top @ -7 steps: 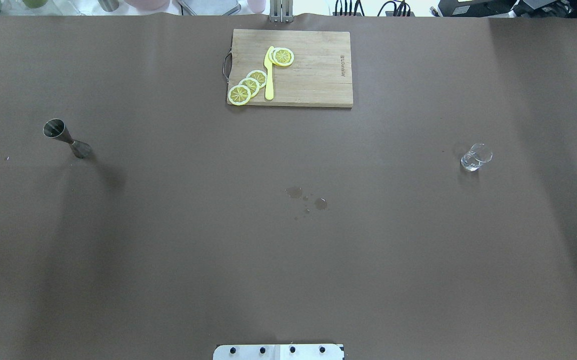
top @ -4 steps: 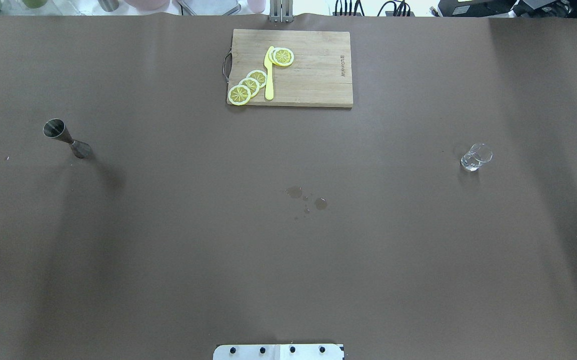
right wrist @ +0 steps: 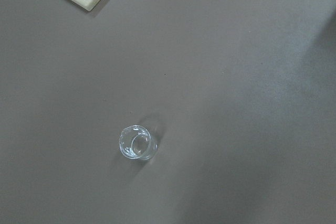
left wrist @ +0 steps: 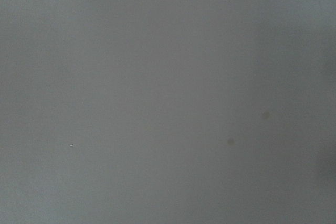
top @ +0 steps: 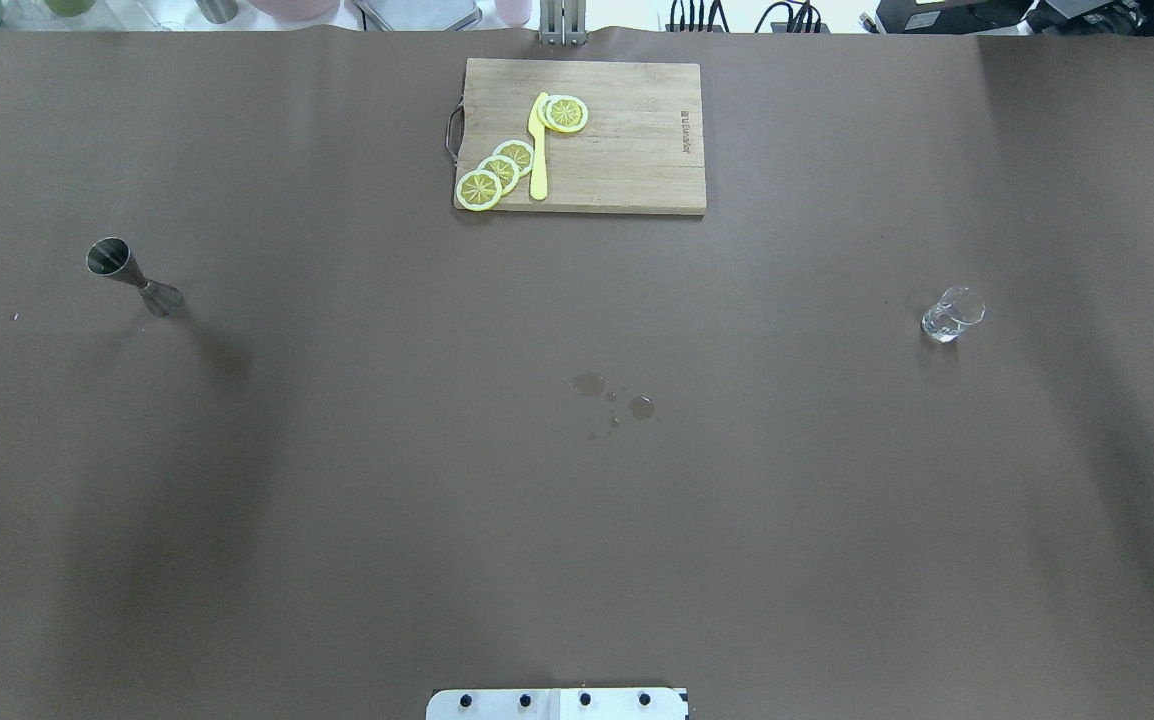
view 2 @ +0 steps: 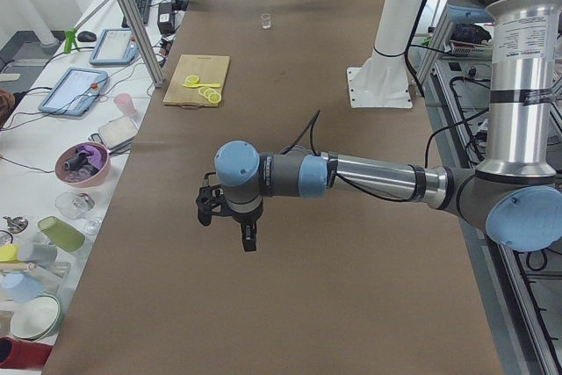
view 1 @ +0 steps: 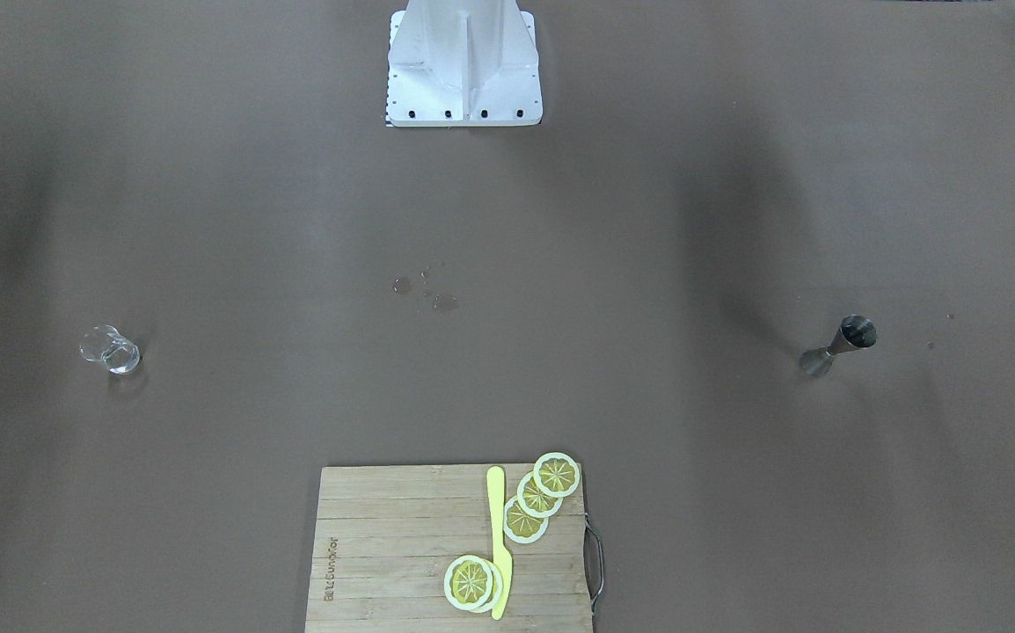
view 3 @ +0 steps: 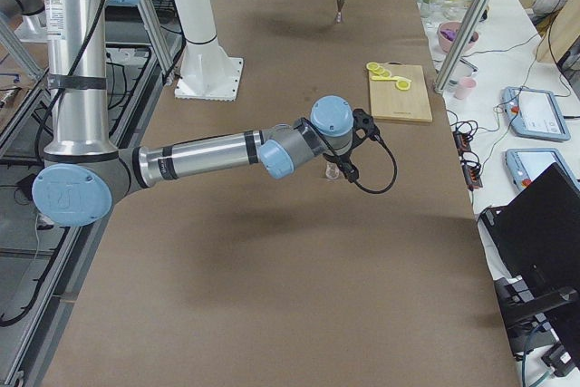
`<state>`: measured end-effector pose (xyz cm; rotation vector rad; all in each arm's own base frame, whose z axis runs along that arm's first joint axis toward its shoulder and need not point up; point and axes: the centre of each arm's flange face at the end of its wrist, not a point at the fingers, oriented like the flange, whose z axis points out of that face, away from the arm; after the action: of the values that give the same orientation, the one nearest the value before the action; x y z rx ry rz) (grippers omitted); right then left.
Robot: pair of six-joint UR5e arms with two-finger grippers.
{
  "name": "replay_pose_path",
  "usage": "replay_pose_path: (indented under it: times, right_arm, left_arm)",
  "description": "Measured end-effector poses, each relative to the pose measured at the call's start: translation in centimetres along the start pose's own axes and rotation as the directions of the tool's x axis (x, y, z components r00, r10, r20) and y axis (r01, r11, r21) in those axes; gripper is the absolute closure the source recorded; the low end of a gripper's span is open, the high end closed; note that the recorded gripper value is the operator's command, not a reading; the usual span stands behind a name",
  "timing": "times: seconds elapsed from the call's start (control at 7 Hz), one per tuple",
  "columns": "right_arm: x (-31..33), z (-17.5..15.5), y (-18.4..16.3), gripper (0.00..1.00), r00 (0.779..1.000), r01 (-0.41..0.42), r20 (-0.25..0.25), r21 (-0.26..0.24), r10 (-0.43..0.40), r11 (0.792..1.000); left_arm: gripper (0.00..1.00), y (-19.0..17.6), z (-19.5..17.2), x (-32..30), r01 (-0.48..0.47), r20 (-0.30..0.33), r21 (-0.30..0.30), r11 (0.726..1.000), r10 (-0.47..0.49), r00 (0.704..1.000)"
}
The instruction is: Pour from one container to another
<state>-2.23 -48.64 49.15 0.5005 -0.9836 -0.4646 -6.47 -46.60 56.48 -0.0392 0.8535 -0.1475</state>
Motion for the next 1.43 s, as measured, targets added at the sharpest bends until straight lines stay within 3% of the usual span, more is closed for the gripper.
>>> replay_pose_path:
  times: [0.29,0.57,1.0,1.43]
  right_arm:
    - [-1.0,-0.6,0.6,0.0,0.996,0.025,-0.091,0.003,-0.025,1.0]
    - [-1.0,-0.2,1.2,0.0,0.983,0.03,-0.182,0.02,-0.025,0.999]
    - [0.7,2.5,4.6,0.0,0.992,0.01,-0.126,0.092,0.001,0.996]
    - [-4.0,1.0,6.6,0.0,0.99,-0.067,-0.118,0.13,0.082,0.989]
  left_arm:
    - [0.01,1.9,-4.5,5.1,0.095,-0.014,0.017,0.995,-0.095,0.995]
    - [0.01,2.6,-5.4,7.3,0.171,-0.03,0.015,0.985,-0.17,0.985]
    - [0.01,2.2,-1.6,13.8,0.263,-0.049,-0.02,0.965,-0.264,0.963]
    - [0.01,2.9,2.5,23.9,0.327,-0.029,-0.049,0.944,-0.328,0.944]
